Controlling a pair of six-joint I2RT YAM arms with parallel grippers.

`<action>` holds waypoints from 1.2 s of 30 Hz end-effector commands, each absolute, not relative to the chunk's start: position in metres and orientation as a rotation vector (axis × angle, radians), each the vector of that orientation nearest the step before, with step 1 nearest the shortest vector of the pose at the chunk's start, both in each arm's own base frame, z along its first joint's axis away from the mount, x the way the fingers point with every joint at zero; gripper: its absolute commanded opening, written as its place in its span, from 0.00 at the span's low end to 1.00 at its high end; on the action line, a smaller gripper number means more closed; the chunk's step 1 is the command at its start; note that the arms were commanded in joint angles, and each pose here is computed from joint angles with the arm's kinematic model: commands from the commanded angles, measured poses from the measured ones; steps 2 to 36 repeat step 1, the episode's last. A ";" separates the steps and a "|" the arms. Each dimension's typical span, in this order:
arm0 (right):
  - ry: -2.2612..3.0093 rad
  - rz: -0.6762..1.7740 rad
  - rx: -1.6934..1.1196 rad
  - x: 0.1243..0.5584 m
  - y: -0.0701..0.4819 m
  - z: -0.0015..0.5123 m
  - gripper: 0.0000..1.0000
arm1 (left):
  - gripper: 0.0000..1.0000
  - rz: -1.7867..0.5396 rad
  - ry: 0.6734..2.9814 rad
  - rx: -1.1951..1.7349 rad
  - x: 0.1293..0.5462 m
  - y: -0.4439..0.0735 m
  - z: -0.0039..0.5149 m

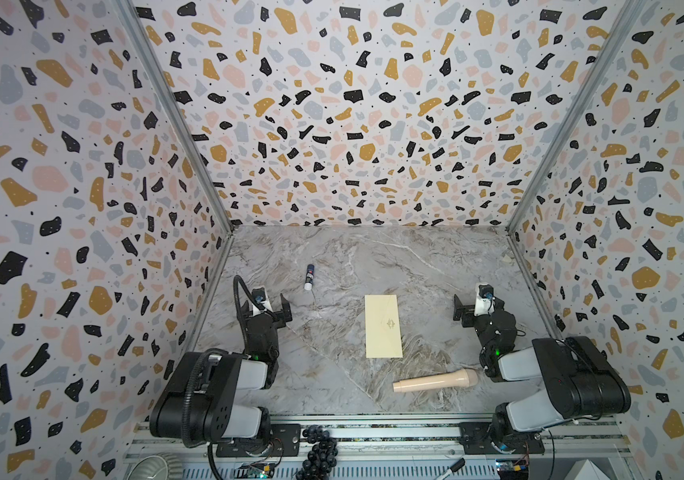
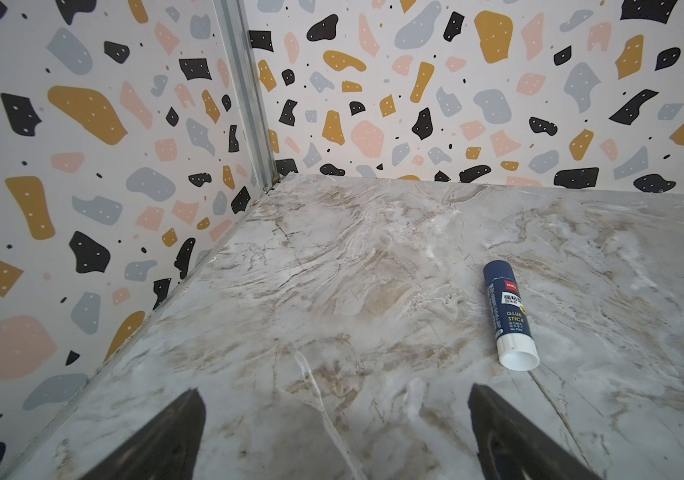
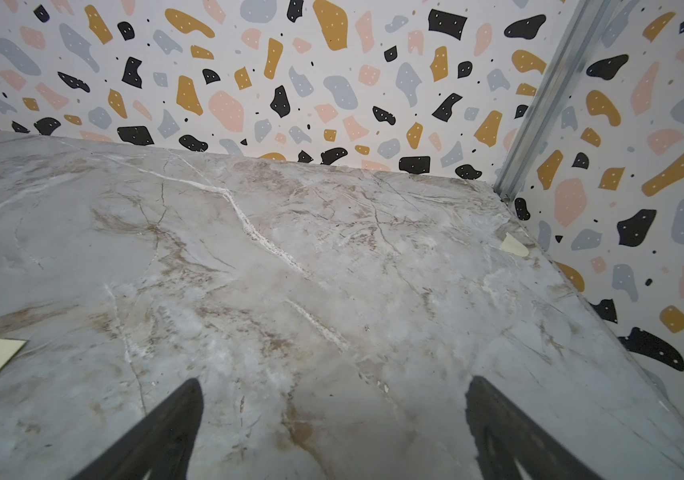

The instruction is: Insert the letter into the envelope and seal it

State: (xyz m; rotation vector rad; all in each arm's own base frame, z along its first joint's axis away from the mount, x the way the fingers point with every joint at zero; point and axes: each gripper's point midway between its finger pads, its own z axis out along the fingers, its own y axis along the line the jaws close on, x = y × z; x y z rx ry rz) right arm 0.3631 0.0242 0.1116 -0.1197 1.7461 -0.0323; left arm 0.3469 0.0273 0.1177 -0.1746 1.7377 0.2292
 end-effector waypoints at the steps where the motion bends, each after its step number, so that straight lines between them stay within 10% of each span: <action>1: 1.715 -0.030 -0.103 0.370 0.023 0.123 0.99 | 1.00 0.227 1.682 -0.168 0.351 0.027 0.134; 36: 1.715 -0.030 -0.103 0.370 0.023 0.123 0.99 | 1.00 0.227 1.682 -0.168 0.351 0.027 0.134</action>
